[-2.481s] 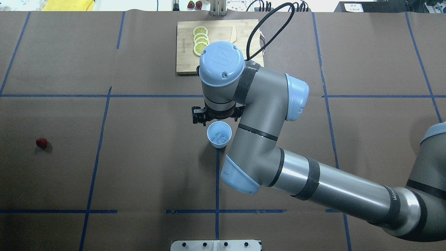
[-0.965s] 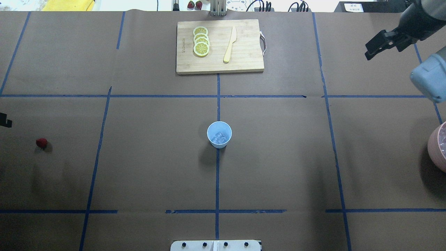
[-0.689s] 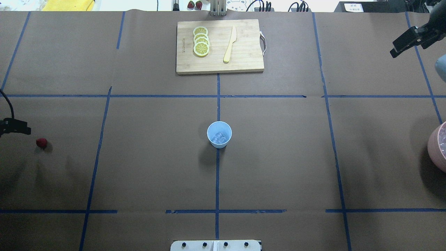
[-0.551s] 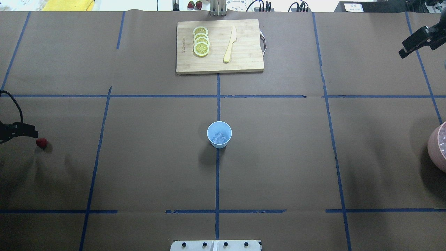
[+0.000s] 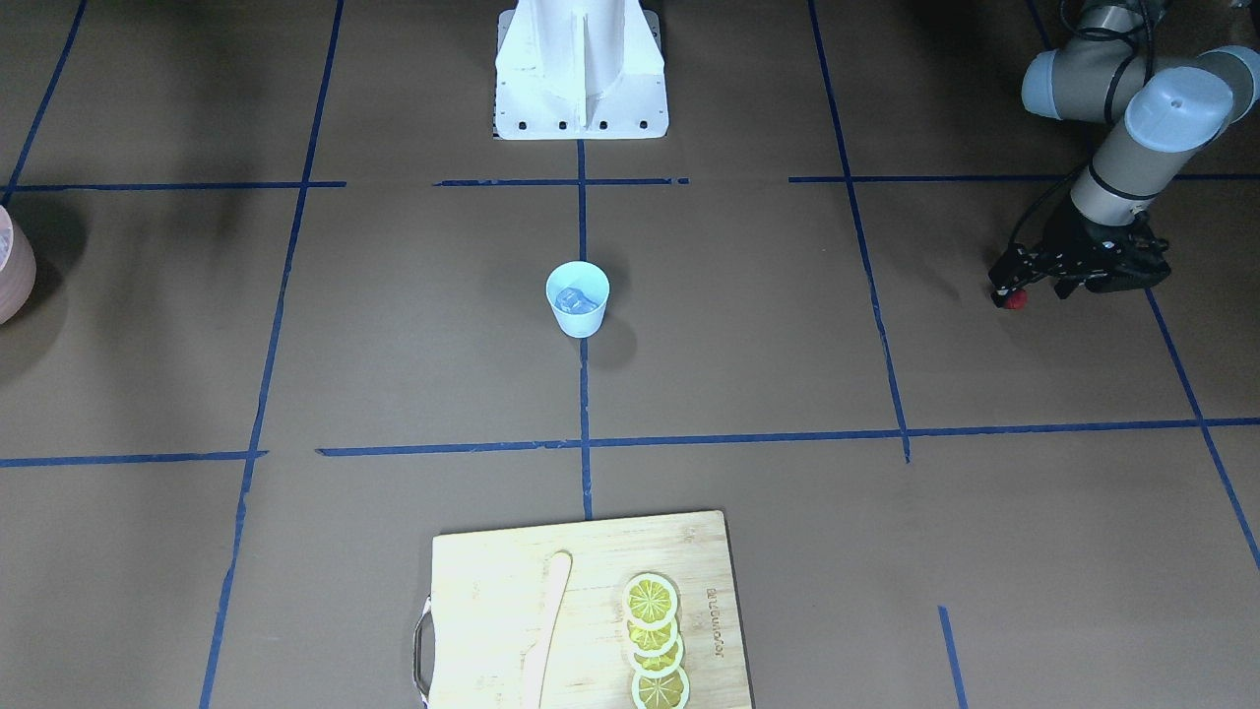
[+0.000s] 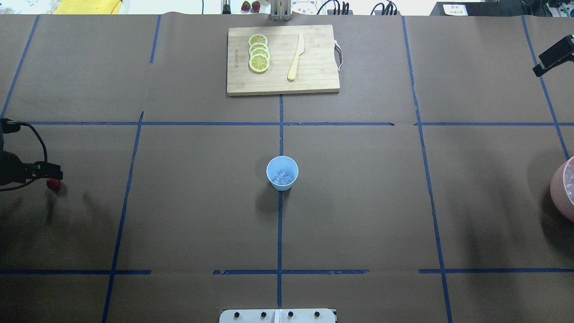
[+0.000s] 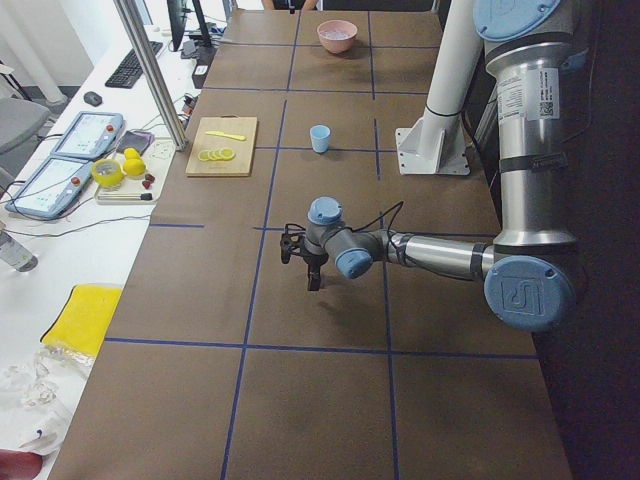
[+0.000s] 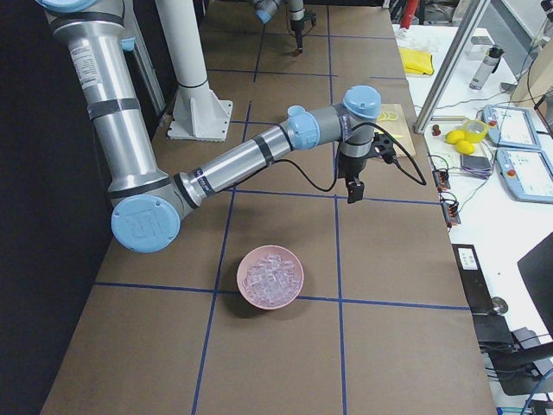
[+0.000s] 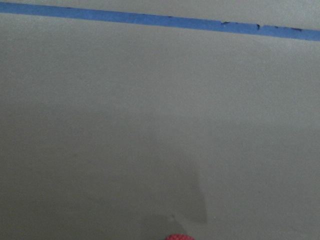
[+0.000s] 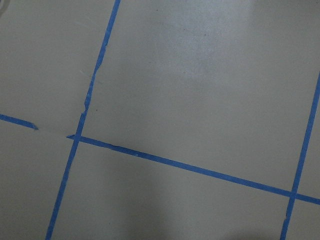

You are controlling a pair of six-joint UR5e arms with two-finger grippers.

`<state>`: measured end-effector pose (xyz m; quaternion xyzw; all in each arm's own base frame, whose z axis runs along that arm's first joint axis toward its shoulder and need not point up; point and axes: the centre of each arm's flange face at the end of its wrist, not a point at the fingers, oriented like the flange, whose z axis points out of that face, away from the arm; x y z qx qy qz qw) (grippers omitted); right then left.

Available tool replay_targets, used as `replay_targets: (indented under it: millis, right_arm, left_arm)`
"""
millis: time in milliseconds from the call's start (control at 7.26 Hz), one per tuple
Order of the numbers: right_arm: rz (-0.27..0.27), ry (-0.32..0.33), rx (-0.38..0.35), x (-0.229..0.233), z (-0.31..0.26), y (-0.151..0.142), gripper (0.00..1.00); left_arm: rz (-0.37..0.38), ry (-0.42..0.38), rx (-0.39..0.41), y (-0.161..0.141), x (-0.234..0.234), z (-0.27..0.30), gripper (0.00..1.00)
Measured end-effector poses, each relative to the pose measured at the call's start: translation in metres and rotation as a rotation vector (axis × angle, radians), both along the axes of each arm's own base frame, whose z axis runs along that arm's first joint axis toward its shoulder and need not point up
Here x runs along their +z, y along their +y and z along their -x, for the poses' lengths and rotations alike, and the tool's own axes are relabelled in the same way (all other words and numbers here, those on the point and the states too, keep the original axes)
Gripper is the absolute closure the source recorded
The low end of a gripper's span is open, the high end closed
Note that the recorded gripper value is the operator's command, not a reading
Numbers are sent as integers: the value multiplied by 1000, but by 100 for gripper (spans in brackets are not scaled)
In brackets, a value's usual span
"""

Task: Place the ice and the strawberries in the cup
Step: 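Lower the left gripper and close it on the red strawberry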

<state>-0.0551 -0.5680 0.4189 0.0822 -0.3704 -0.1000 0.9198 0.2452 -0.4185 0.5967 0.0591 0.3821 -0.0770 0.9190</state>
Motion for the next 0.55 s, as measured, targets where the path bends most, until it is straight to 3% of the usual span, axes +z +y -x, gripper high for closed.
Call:
replay_targets:
  millis: [551]
  right_arm:
    - [5,1,1,3,-1,1,1]
  left_arm:
    - [6,6,5,0,3,-5,21]
